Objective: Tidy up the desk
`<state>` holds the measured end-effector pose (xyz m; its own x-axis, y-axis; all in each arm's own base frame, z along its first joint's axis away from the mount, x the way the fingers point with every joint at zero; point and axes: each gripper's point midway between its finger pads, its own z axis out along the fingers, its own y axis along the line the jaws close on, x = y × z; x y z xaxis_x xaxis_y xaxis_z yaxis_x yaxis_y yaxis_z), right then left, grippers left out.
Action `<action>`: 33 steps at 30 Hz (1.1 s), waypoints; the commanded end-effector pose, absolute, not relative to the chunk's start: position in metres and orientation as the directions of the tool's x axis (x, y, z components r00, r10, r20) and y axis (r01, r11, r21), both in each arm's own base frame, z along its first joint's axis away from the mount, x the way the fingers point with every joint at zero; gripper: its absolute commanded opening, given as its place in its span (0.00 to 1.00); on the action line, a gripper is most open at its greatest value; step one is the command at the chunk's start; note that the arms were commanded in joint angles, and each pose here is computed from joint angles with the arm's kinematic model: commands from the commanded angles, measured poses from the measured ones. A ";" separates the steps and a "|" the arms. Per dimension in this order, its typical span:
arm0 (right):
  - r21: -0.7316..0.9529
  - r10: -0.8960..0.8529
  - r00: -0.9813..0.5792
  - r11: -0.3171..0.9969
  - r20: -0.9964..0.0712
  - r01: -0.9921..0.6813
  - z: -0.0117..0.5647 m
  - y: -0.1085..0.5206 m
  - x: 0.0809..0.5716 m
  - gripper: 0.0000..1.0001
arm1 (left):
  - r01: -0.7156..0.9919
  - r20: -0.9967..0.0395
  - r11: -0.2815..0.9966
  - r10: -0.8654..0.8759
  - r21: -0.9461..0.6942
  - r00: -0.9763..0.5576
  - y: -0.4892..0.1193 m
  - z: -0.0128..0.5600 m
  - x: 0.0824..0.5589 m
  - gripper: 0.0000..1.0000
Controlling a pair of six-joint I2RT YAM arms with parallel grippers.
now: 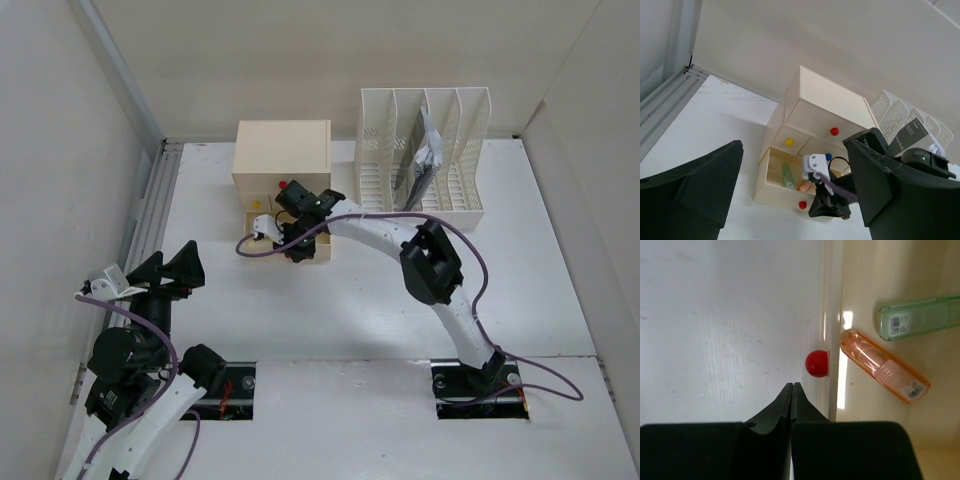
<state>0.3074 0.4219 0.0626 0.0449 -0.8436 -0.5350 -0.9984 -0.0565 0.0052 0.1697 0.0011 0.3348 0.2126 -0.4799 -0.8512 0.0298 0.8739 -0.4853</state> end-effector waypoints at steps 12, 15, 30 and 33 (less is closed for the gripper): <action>-0.677 -0.858 -0.119 0.472 -0.499 -0.564 0.099 0.393 0.441 0.00 | 0.038 -0.834 0.865 -0.494 -0.501 0.245 0.004 0.342 0.167 0.83; -0.722 -0.855 -0.140 0.501 -0.500 -0.478 0.106 0.384 0.451 0.00 | 0.038 -0.834 0.865 -0.494 -0.501 0.245 0.004 0.342 0.167 0.83; -0.518 -0.798 -0.016 0.406 -0.603 -0.753 0.103 0.434 0.415 0.00 | 0.038 -0.834 0.865 -0.494 -0.501 0.245 0.004 0.342 0.167 0.83; -0.558 -0.800 -0.044 0.455 -0.598 -0.694 0.098 0.427 0.426 0.00 | 0.038 -0.834 0.865 -0.494 -0.501 0.245 0.004 0.342 0.167 0.83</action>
